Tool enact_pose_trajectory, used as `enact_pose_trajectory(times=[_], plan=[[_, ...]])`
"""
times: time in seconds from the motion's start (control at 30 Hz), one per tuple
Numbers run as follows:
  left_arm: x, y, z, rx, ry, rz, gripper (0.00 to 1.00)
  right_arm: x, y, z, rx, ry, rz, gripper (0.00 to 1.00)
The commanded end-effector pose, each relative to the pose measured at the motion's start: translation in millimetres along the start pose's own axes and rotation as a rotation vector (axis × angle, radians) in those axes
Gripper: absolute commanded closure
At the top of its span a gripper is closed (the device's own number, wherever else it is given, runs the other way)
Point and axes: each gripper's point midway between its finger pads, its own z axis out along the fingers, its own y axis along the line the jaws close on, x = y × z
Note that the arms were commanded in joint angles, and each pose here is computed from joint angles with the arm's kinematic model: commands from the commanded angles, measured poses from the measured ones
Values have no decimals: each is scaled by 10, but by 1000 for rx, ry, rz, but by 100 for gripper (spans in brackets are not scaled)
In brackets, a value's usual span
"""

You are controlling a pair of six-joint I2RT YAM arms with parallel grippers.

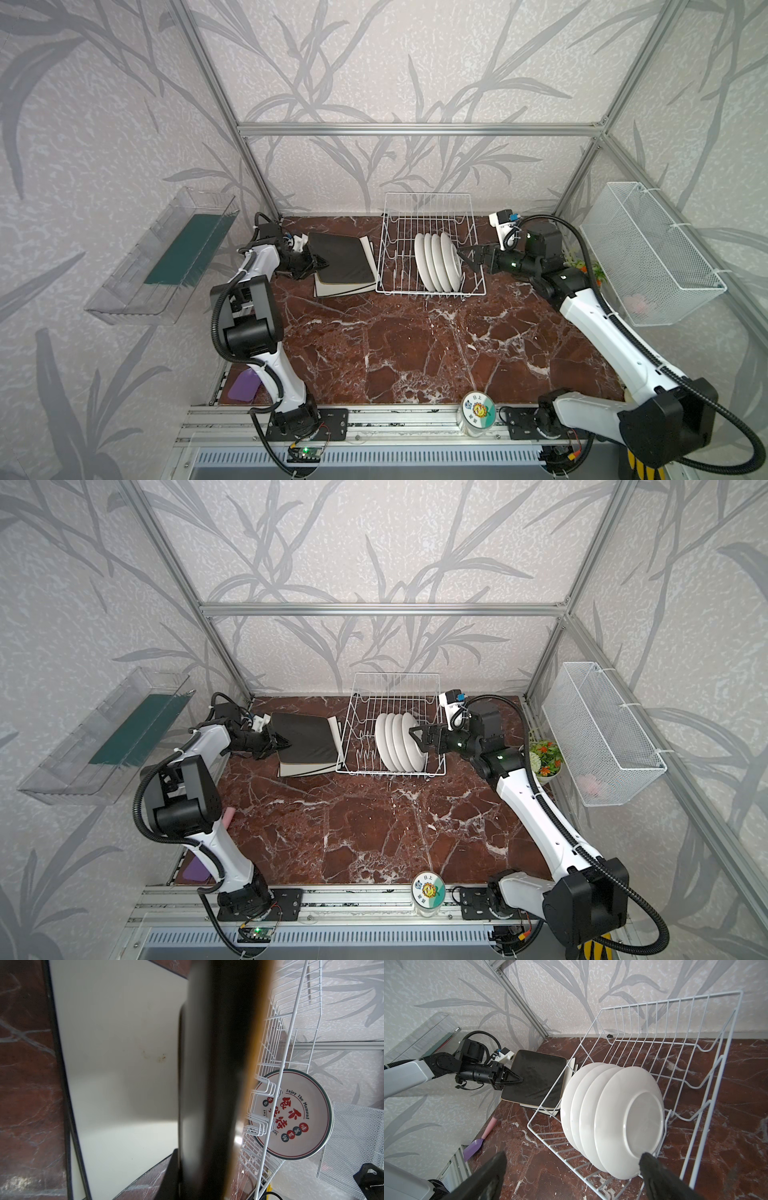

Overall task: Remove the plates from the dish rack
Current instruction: 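Lower the dark square plate onto the stacked plates and open the left gripper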

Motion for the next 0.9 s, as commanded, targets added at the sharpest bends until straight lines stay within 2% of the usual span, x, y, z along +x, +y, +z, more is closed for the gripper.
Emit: enact_pose_trajectory(times=[0.0,0.27,0.47,0.77,0.87], plan=[[-154,-205,-92,63,-23,64,100,19,38,42,-24,7,1,1],[-133,-35,-22,11,18,24,99,34,49,62,-35,14,4,1],[-86,123,59,-13,70,-23,92,45,51,47,-30,16,-4,1],[-104,216,71,-54,67,-40,64,65,45,61,-35,18,0,1],[-93,248,81,-63,69,-50,58,75,53,65,-38,19,-3,1]])
